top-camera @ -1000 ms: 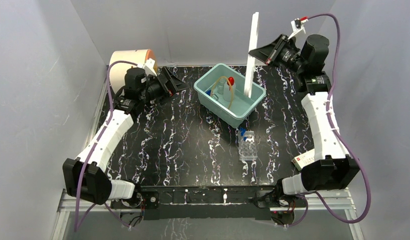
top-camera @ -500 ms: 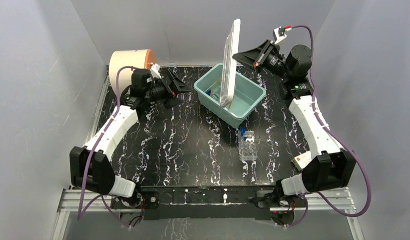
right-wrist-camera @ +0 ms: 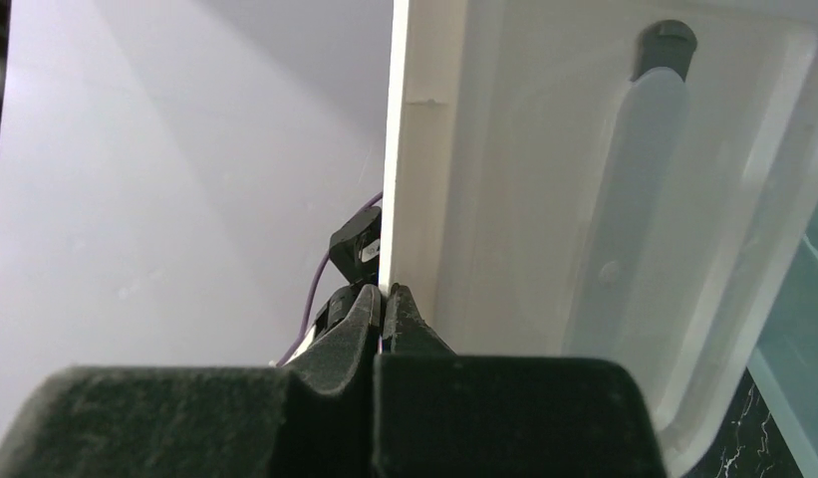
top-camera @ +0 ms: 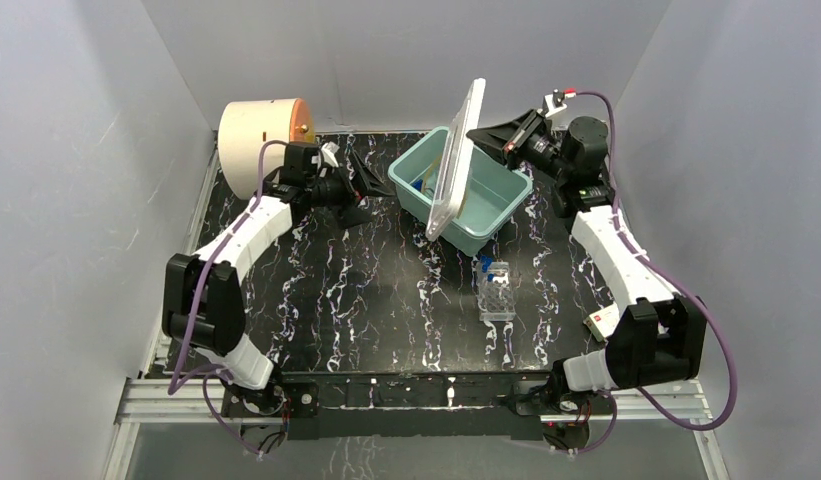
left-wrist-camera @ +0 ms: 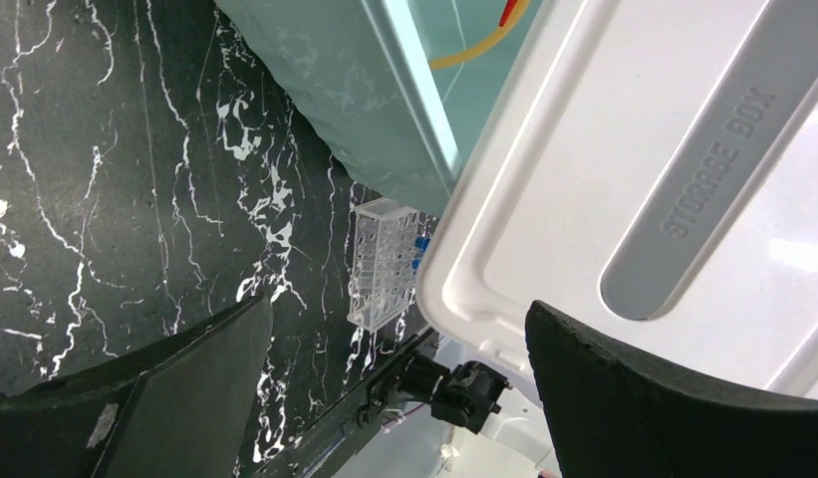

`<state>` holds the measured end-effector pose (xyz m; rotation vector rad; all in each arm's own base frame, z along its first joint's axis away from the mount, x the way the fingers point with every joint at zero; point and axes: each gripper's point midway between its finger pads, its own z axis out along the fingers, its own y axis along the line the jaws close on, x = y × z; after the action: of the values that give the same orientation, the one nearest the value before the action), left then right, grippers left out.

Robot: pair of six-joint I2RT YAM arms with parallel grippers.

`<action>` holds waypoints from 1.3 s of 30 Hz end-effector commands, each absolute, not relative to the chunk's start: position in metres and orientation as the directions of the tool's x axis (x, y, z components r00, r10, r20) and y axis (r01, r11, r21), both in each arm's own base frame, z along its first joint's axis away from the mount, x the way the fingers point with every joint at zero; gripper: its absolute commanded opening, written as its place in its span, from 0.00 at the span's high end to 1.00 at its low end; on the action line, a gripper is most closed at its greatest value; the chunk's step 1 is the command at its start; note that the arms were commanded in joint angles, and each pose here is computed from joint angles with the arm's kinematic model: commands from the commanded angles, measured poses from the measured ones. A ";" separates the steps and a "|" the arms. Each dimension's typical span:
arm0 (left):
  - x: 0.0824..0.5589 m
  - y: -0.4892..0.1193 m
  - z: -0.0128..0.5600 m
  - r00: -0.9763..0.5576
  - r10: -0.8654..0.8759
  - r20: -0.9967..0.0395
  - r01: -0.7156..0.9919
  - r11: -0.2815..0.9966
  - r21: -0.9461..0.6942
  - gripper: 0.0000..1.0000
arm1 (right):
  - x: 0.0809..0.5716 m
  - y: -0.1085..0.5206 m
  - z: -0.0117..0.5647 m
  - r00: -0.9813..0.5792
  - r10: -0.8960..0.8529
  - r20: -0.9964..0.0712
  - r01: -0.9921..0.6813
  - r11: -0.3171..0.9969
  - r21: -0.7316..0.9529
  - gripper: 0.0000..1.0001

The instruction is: Organize the chemistry lab equipment

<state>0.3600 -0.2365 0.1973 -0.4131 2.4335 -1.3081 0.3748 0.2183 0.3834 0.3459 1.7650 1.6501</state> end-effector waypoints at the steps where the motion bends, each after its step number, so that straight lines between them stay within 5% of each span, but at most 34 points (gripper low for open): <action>1: 0.362 -0.247 0.221 -0.916 -0.356 -0.184 -0.016 0.491 -0.871 0.02 | 0.366 0.203 0.414 -0.643 0.669 -0.374 -0.381 0.144 0.913 1.00; 9: 0.370 -0.261 0.212 -0.934 -0.314 -0.171 0.000 0.479 -0.878 0.02 | 0.367 0.177 0.384 -0.618 0.705 -0.349 -0.307 0.192 0.932 0.97; 15: 0.370 -0.281 0.201 -0.950 -0.256 -0.177 0.035 0.479 -0.877 0.02 | 0.360 0.150 0.366 -0.586 0.757 -0.290 -0.239 0.181 0.954 0.64; 24: 0.365 -0.301 0.189 -0.969 -0.194 -0.150 0.048 0.450 -0.892 0.02 | 0.351 0.140 0.347 -0.577 0.784 -0.227 -0.156 0.168 0.973 0.41; 39: 0.355 -0.303 0.183 -0.977 -0.167 -0.136 0.050 0.443 -0.895 0.02 | 0.324 0.110 0.269 -0.485 0.846 -0.223 0.155 0.333 0.930 0.38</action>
<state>0.3648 -0.2985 0.1711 -0.1703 2.5037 -1.4880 0.3289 0.1224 0.2901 0.8248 1.8277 1.3013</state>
